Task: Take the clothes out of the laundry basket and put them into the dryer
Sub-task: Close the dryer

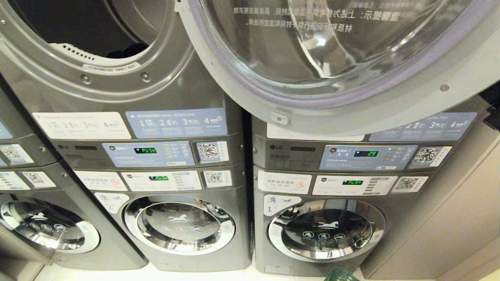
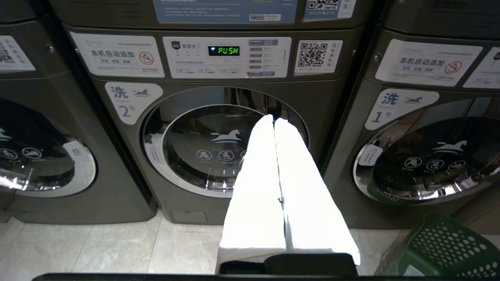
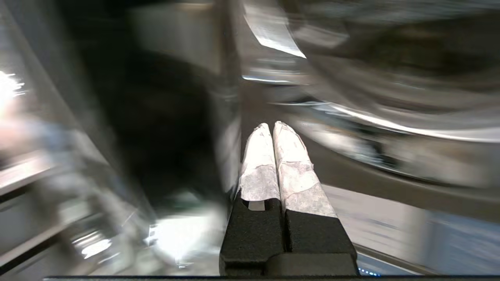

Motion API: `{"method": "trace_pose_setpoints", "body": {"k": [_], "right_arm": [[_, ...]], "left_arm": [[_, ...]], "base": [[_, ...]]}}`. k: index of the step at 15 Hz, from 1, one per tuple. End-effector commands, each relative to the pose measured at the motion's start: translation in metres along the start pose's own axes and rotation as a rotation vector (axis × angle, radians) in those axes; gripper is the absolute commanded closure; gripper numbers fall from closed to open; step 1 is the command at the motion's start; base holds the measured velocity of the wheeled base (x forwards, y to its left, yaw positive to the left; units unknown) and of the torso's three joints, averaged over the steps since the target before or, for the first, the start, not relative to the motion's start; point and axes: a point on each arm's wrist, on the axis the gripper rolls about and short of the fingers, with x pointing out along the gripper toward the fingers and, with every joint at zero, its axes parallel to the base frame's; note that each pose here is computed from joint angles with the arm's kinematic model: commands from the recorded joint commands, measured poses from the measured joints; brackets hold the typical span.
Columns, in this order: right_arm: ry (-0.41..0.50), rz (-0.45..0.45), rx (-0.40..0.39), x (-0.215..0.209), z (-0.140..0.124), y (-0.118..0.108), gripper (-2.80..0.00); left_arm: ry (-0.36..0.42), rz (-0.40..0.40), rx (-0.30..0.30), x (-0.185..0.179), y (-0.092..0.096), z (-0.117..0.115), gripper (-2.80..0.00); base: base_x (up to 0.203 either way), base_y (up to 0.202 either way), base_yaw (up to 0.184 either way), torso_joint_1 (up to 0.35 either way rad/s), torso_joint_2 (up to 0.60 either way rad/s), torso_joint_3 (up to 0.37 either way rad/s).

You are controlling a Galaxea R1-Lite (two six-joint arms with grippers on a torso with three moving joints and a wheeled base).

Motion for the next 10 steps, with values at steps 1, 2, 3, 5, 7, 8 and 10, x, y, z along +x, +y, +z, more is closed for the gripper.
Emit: {"method": "trace_pose_setpoints", "body": {"k": [1,2,3,5,7,8,10], "right_arm": [[-0.069,0.146,0.023,-0.023,0.024,0.034,0.0],[-0.068,0.209,0.049,-0.039,0.034,0.048,0.0],[-0.04,0.258,0.077,-0.058,0.043,0.059,0.0],[0.07,0.316,0.126,-0.1,0.051,0.071,0.0],[0.15,0.34,0.156,-0.133,0.048,0.075,0.0],[0.189,0.337,0.164,-0.14,0.04,0.075,0.0],[0.221,0.332,0.165,-0.141,0.031,0.074,0.0]], "left_arm": [[-0.001,-0.001,0.0,0.0,0.0,0.0,0.0],[-0.001,-0.001,0.0,0.0,0.0,0.0,0.0],[-0.001,-0.001,0.0,0.0,0.0,0.0,0.0],[-0.001,-0.001,0.0,0.0,0.0,0.0,0.0],[-0.001,-0.001,0.001,0.0,0.0,0.0,0.0],[-0.001,-0.001,0.001,0.0,0.0,0.0,0.0],[-0.001,-0.001,0.001,0.0,0.0,0.0,0.0]], "base": [[0.0,0.0,0.0,0.0,0.0,0.0],[0.0,0.0,0.0,0.0,0.0,0.0],[0.0,0.0,0.0,0.0,0.0,0.0],[0.0,0.0,0.0,0.0,0.0,0.0],[0.0,0.0,0.0,0.0,0.0,0.0],[0.0,0.0,0.0,0.0,0.0,0.0],[0.0,0.0,0.0,0.0,0.0,0.0]]}}
